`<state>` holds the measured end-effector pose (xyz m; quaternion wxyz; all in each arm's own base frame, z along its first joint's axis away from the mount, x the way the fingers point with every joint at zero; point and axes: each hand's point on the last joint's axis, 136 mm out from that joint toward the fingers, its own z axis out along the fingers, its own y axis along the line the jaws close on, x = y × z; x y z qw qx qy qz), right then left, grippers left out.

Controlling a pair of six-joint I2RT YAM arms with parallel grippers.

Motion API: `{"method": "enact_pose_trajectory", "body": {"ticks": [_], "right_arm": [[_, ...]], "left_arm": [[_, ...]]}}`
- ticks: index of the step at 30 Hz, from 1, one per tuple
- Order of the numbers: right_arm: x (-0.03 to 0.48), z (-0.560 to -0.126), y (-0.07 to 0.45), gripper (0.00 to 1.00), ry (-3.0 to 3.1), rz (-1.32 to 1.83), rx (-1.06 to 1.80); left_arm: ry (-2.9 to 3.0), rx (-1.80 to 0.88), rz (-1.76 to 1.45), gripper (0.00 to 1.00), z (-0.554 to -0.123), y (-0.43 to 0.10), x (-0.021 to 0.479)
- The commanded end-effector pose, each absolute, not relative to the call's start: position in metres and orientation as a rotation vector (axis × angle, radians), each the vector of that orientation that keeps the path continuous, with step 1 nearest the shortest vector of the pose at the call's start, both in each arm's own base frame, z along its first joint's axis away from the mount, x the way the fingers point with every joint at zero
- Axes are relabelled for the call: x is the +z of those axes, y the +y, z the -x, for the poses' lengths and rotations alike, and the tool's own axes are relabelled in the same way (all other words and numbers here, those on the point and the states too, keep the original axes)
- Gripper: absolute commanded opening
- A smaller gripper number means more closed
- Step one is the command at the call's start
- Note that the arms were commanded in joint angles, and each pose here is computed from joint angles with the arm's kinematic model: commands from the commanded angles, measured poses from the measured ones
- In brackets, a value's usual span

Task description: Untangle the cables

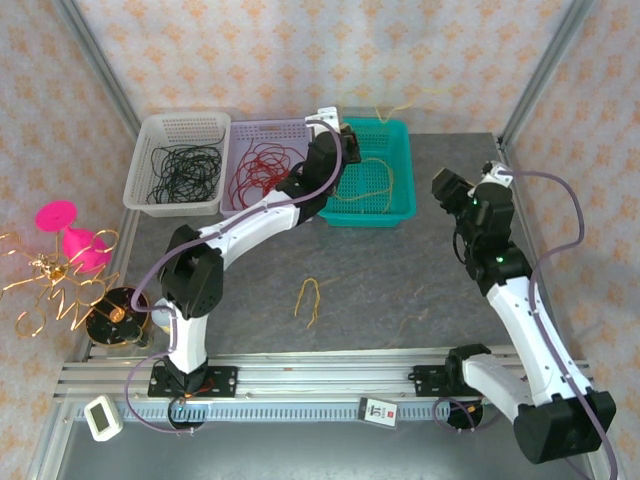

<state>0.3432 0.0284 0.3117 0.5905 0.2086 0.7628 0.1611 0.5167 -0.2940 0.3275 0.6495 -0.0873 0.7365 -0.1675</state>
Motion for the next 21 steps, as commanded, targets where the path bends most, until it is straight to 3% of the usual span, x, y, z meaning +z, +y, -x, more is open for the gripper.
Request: {"method": "enact_pose_trajectory", "body": {"ticks": [1, 8, 21], "right_arm": [[0.284, -0.332, 0.019, 0.64, 1.862, -0.508, 0.294], [0.27, -0.319, 0.016, 0.65, 1.896, -0.526, 0.282], [0.259, -0.318, 0.012, 0.66, 1.916, -0.544, 0.261]], "left_arm": [[1.698, -0.139, 0.206, 0.0, -0.517, -0.267, 0.317], [1.738, 0.055, 0.205, 0.0, -0.523, -0.253, 0.302], [1.843, 0.278, 0.114, 0.0, -0.535, -0.276, 0.251]]}}
